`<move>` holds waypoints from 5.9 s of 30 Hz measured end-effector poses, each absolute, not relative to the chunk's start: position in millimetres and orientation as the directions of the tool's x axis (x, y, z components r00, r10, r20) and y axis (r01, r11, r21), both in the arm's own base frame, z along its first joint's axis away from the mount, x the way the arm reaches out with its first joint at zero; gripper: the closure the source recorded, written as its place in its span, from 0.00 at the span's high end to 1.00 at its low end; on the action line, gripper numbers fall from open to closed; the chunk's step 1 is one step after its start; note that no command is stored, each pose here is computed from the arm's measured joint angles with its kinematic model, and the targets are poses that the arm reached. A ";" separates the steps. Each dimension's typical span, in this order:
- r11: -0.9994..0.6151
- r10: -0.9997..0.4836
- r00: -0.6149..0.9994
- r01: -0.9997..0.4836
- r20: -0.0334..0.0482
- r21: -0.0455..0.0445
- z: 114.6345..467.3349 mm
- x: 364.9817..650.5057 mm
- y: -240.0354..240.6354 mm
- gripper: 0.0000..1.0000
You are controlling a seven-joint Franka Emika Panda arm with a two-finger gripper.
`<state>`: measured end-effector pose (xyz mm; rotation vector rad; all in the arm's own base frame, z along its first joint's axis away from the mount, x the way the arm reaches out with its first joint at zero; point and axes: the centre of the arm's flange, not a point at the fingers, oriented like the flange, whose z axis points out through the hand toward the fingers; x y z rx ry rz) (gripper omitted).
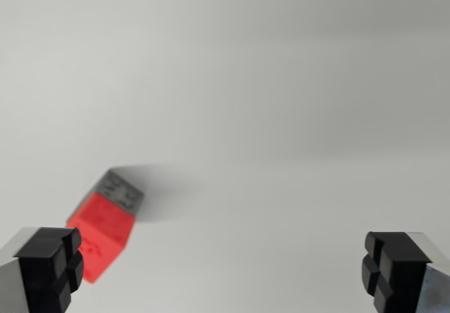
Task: Destack cube
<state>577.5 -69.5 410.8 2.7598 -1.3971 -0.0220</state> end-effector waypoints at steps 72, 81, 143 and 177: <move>-0.903 -0.429 0.903 -0.428 -0.006 0.028 309.3 507.3 6.0 1.00; -0.951 -0.309 0.951 -0.309 -0.006 0.020 285.1 488.7 25.5 1.00; -0.999 -0.050 0.999 -0.050 -0.006 -0.002 168.4 450.8 66.1 0.00; -0.999 -0.049 0.999 -0.049 -0.003 0.000 186.1 451.5 66.2 0.00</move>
